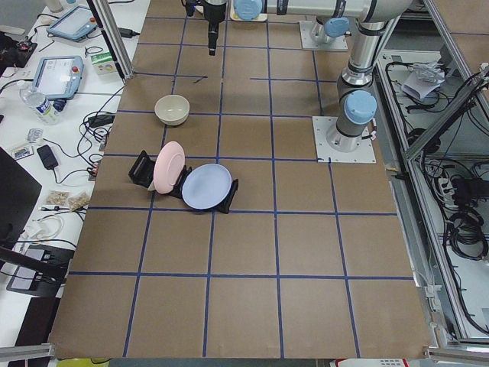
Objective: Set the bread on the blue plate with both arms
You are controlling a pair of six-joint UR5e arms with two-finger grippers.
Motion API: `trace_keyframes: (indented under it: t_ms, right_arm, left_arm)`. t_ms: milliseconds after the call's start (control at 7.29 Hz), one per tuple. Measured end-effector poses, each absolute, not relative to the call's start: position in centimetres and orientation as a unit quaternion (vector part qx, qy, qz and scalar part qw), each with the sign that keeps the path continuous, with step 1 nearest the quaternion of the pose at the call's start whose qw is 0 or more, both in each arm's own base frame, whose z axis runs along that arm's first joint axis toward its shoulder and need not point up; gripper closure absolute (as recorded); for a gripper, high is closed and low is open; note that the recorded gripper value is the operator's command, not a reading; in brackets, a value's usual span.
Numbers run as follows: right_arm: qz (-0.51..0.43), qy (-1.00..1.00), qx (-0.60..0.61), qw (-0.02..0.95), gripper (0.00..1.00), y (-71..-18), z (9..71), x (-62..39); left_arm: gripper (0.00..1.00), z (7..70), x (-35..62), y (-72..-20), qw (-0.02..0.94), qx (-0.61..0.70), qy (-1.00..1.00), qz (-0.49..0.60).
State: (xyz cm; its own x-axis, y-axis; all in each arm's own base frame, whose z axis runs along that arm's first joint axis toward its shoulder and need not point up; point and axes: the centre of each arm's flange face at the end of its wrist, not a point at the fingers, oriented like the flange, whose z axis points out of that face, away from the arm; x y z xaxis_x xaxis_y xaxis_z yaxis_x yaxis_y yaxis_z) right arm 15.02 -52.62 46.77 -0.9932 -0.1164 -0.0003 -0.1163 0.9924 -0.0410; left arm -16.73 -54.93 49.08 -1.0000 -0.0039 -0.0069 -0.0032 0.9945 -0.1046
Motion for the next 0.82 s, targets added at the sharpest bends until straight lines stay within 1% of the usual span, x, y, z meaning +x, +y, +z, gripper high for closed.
trace_keyframes:
  t_ms: [823]
  right_arm:
    - [-0.019, 0.998, -0.061, 0.000, 0.00, -52.65, 46.65, 14.70]
  left_arm:
    - [0.00, 49.20, -16.63, -54.85, 0.006, -0.002, 0.999, -0.046]
